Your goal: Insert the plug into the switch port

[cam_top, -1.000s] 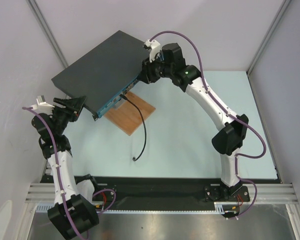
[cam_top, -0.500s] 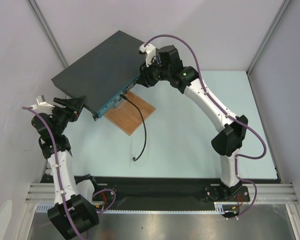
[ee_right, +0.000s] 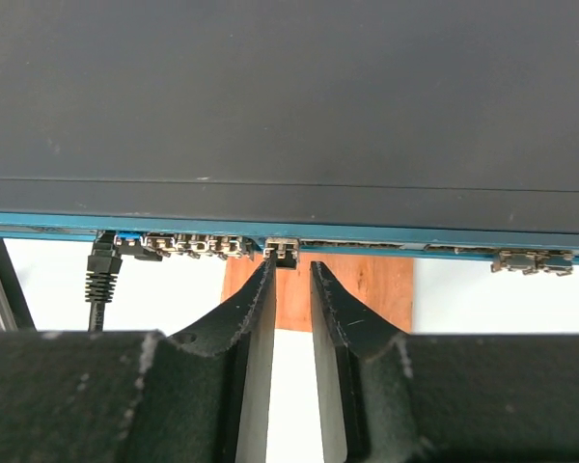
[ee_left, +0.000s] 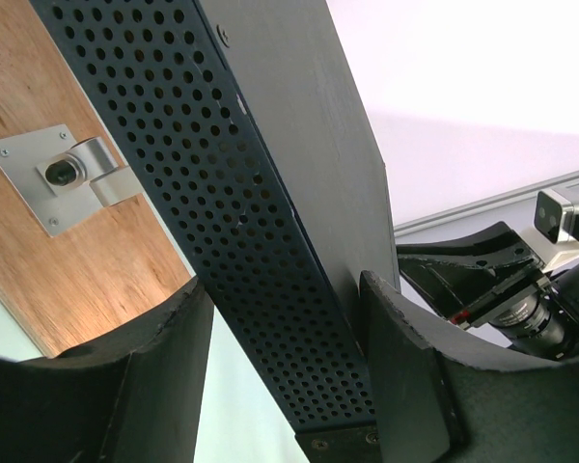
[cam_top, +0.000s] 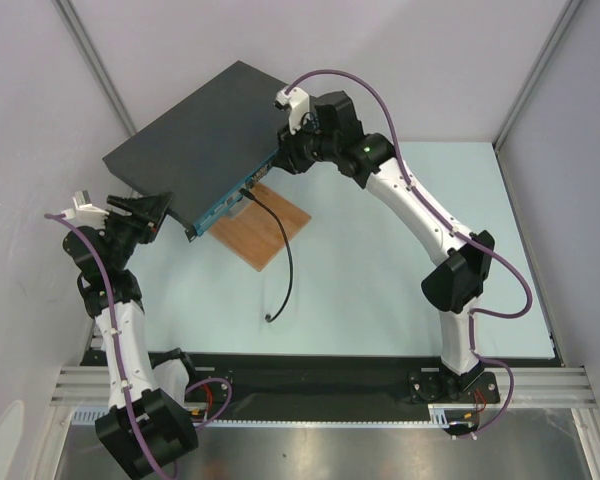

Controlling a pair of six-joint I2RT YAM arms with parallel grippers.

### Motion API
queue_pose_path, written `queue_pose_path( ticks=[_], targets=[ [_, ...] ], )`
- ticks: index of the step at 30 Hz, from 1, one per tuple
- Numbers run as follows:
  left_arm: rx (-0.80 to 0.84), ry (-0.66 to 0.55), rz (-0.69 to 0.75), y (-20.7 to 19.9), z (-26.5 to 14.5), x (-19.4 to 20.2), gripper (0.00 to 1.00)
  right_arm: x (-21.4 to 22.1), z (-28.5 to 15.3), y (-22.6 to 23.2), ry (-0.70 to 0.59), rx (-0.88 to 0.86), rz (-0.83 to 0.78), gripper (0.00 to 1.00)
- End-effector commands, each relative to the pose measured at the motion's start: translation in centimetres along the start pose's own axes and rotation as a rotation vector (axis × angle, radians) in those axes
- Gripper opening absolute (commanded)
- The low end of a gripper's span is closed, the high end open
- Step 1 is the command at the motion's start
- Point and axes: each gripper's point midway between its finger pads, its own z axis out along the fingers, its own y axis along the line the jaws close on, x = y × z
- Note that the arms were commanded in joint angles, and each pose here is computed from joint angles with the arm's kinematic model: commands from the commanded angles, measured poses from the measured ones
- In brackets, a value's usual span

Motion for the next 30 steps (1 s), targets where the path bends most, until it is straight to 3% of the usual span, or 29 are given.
queue_pose_path(
  ticks=[1,15,30],
  targets=[
    [0.079,0.056,0.167,-1.6,0.1,1.0,0.0,-2.0,0.0,0.0,-0.054,0.012,-0.034,0.25],
    [0.074,0.059,0.166,-1.5,0.2,0.9,0.0,-1.3,1.0,-0.1,-0.041,0.007,-0.026,0.2],
    [0.073,0.061,0.168,-1.5,0.5,0.7,0.0,-0.9,3.1,-0.3,-0.11,-0.003,0.035,0.11]
  ],
)
